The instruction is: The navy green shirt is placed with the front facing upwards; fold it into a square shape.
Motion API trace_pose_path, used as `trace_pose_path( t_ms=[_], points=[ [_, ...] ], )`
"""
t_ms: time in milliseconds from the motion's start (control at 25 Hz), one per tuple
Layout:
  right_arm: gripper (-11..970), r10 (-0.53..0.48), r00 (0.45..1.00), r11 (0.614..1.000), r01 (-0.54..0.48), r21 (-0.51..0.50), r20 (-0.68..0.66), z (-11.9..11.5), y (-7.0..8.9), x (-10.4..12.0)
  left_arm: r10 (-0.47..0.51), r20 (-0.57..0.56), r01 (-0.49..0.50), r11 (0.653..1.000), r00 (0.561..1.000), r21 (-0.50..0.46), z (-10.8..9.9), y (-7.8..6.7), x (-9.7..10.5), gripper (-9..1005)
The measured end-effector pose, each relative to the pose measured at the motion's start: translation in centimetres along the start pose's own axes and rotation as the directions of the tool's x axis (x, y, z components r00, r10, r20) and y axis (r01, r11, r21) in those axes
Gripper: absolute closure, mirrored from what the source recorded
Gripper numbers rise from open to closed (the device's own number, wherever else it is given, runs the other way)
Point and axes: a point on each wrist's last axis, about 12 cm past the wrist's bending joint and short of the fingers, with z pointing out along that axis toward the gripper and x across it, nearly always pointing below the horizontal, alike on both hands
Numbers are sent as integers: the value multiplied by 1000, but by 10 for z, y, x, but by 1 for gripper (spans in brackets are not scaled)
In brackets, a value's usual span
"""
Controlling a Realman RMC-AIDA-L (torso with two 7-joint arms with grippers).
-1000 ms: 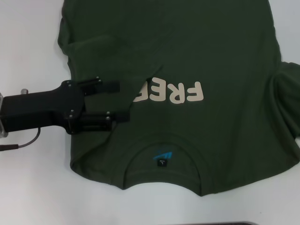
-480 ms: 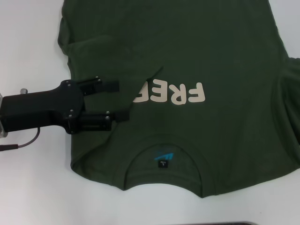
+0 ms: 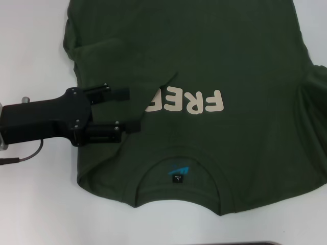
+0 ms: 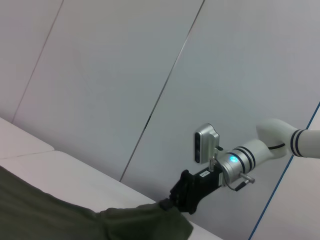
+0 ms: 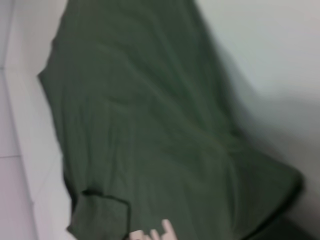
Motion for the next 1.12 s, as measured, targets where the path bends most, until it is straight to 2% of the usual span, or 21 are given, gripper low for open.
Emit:
trace_pose_path(
  t_ms=[160, 360, 600, 880, 1120],
  points=[
    [946, -14, 1000, 999, 13, -39, -14, 11, 12, -3, 1, 0, -1, 1000, 1000, 0, 0, 0, 0, 92],
    [946, -18, 1000, 991, 15, -135, -22, 28, 26, -4, 2, 8, -2, 1000, 1000, -8, -1, 0, 0, 92],
    [946, -8, 999, 984, 2, -181, -33, 48, 34, -3, 7, 12, -7, 1000, 1000, -15, -1, 1, 0, 93],
    [946, -3, 1000, 983, -3, -186, -27, 69, 36, 0, 8, 14, -8, 1000, 1000, -16, -1, 1, 0, 93],
    [946, 23, 1000, 985, -25, -173, -14, 85, 27, 5, 4, 27, -4, 1000, 1000, -13, -2, 0, 0, 93]
  ],
)
